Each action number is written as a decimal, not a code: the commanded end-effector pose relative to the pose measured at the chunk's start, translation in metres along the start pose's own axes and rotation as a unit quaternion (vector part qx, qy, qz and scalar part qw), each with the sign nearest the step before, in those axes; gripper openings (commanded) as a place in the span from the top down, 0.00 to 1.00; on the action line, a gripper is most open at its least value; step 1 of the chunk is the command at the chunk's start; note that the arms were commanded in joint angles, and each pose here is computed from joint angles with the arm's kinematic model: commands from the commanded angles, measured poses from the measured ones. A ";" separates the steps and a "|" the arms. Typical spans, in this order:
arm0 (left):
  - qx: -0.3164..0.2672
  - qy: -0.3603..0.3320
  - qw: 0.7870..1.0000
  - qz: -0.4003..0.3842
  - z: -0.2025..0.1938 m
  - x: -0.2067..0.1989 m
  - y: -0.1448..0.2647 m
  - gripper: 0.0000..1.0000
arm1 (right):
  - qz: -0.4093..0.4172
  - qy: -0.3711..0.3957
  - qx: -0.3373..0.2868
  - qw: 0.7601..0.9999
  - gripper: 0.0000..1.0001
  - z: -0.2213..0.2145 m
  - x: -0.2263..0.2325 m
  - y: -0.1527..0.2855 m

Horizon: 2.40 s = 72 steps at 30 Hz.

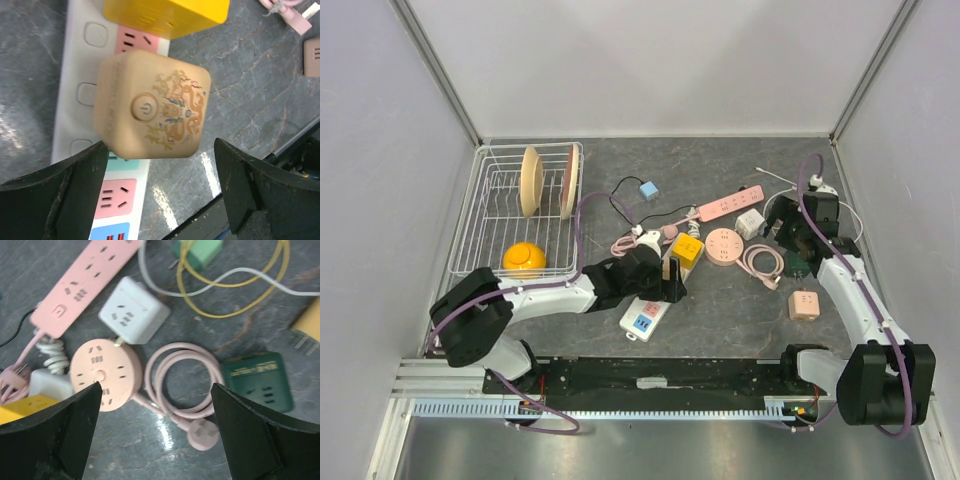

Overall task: Insert the plug
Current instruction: Move the socket to the center of the board, then pick up the plug from the center of the board.

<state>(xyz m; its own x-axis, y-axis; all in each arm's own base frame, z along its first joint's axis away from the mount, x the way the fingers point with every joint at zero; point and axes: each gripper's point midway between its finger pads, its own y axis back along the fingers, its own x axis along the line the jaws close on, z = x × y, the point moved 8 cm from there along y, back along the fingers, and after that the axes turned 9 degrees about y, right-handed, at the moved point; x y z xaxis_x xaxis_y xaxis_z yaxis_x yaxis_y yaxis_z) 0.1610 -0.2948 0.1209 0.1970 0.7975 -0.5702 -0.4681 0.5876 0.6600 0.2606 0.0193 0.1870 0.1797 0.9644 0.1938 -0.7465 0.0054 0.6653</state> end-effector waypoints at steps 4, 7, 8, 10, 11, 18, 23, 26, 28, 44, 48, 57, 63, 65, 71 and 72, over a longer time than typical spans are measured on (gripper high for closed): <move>-0.055 -0.037 0.998 0.012 0.017 0.012 0.044 0.01 | -0.124 -0.044 0.010 0.991 0.02 -0.010 -0.054 -0.004; -0.086 -0.039 0.996 0.006 0.021 0.018 0.076 0.00 | -0.154 -0.047 0.014 0.987 0.02 -0.016 -0.067 -0.005; -0.100 -0.044 0.994 0.014 0.023 0.022 0.083 0.00 | -0.161 -0.041 0.024 0.986 0.02 -0.019 -0.070 -0.008; -0.140 -0.056 0.989 0.009 0.031 0.024 0.108 0.00 | -0.170 -0.034 0.034 0.984 0.02 -0.024 -0.074 -0.011; -0.154 -0.061 0.986 0.009 0.033 0.027 0.116 0.00 | -0.169 -0.030 0.039 0.984 0.02 -0.027 -0.076 -0.015; -0.263 -0.125 0.956 0.037 0.052 0.048 0.162 0.01 | -0.124 0.027 0.086 0.988 0.02 -0.039 -0.076 -0.036; -0.288 -0.178 0.938 0.068 0.058 0.058 0.174 0.01 | -0.107 0.030 0.097 0.989 0.02 -0.044 -0.074 -0.043; -0.294 -0.191 0.933 0.084 0.059 0.063 0.172 0.01 | -0.080 0.036 0.098 0.991 0.02 -0.044 -0.070 -0.044; -0.294 -0.190 0.933 0.087 0.057 0.066 0.169 0.01 | -0.074 0.040 0.096 0.992 0.03 -0.045 -0.070 -0.045; -0.289 -0.174 0.939 0.063 0.054 0.062 0.168 0.01 | -0.105 0.050 0.063 0.991 0.25 -0.041 -0.076 -0.045; -0.287 -0.173 0.940 0.060 0.053 0.062 0.168 0.01 | -0.110 0.052 0.062 0.991 0.18 -0.037 -0.077 -0.049; -0.283 -0.170 0.942 0.056 0.052 0.062 0.167 0.01 | -0.105 0.058 0.054 0.991 0.55 -0.028 -0.076 -0.048; -0.270 -0.151 0.951 0.028 0.047 0.056 0.165 0.01 | -0.076 0.063 0.013 0.995 0.90 -0.010 -0.066 -0.026; -0.264 -0.138 0.954 0.014 0.046 0.053 0.166 0.01 | -0.043 0.062 -0.013 0.997 0.93 -0.001 -0.056 -0.014; -0.248 -0.065 0.966 -0.047 0.045 0.033 0.171 0.01 | 0.071 0.082 -0.104 0.989 0.94 0.021 -0.018 0.028; -0.245 -0.047 0.966 -0.064 0.046 0.027 0.173 0.01 | 0.091 0.086 -0.122 0.985 0.94 0.023 -0.011 0.037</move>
<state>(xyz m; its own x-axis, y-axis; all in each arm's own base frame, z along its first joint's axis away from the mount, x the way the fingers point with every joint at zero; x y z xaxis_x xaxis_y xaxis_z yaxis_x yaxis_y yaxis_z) 0.1289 -0.1519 0.2168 0.3646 0.8485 -0.3836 -0.8030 0.4951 0.3318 0.2433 -0.0232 0.1728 0.1159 0.9904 0.0755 -0.7745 0.0426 0.6312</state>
